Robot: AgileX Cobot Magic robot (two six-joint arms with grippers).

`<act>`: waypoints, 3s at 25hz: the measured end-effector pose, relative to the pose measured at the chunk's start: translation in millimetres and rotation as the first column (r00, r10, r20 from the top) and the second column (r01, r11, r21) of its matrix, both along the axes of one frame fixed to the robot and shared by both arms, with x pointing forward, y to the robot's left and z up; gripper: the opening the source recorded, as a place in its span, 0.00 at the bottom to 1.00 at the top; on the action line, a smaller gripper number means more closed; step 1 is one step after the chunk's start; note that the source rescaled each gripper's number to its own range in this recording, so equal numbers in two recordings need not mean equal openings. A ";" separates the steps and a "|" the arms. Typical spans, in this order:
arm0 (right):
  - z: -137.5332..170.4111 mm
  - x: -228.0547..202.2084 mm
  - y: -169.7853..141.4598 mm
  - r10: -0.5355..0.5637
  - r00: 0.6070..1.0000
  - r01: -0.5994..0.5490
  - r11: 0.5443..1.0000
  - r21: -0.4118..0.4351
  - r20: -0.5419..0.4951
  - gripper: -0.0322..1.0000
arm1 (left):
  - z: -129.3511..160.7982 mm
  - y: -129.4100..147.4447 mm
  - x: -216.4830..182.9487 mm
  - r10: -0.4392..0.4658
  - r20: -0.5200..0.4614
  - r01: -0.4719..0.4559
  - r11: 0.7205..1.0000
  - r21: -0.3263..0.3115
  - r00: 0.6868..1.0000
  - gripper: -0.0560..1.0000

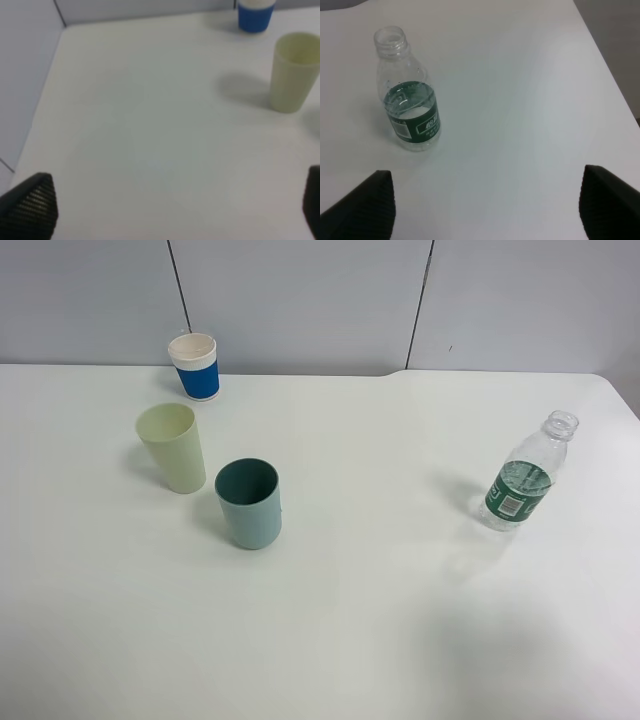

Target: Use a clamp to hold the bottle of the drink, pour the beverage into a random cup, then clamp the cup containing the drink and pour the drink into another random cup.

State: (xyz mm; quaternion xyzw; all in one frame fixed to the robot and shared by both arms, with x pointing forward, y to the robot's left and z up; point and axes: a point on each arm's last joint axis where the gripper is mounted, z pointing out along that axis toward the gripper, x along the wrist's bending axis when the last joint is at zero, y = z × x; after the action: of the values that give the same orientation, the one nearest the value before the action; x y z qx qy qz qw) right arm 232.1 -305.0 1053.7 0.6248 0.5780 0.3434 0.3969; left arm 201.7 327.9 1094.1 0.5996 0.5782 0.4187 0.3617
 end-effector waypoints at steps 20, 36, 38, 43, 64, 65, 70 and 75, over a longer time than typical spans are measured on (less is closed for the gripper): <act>0.0 0.0 0.0 0.000 1.000 0.000 1.000 0.000 0.000 0.46 | -36.1 -7.7 32.0 0.029 -0.030 -0.033 0.993 -0.117 0.999 1.00; 0.0 0.0 0.0 0.000 1.000 0.000 1.000 0.000 0.000 0.46 | -37.7 -15.0 29.1 0.151 -0.046 -0.157 0.975 -0.155 0.987 1.00; 0.0 0.0 0.0 0.000 1.000 0.000 1.000 0.000 0.000 0.46 | -37.7 -15.1 29.1 0.150 -0.046 -0.155 0.976 -0.155 0.988 1.00; 0.0 0.0 0.0 0.000 1.000 0.000 1.000 0.000 0.000 0.46 | -37.7 -15.1 29.1 0.149 -0.046 -0.155 0.976 -0.154 0.988 1.00; 0.0 0.0 0.0 0.000 1.000 0.000 1.000 0.000 0.000 0.46 | -37.7 -15.2 29.1 0.149 -0.046 -0.154 0.976 -0.154 0.988 1.00; 0.0 0.0 0.0 0.000 1.000 0.000 1.000 0.000 0.000 0.46 | -37.7 -15.2 29.1 0.149 -0.046 -0.154 0.976 -0.154 0.988 1.00; 0.0 0.0 0.0 0.000 1.000 0.000 1.000 0.000 0.000 0.46 | -37.7 -15.2 29.1 0.149 -0.046 -0.154 0.976 -0.154 0.988 1.00; 0.0 0.0 0.0 0.000 1.000 0.000 1.000 0.000 0.000 0.46 | -37.7 -15.2 29.1 0.149 -0.046 -0.154 0.976 -0.154 0.988 1.00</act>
State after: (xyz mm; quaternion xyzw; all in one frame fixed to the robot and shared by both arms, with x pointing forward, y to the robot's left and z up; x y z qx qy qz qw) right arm 232.1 -305.0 1053.7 0.6248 0.5780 0.3434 0.3969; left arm 230.8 312.7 1056.4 0.5305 0.6596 0.3878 0.3649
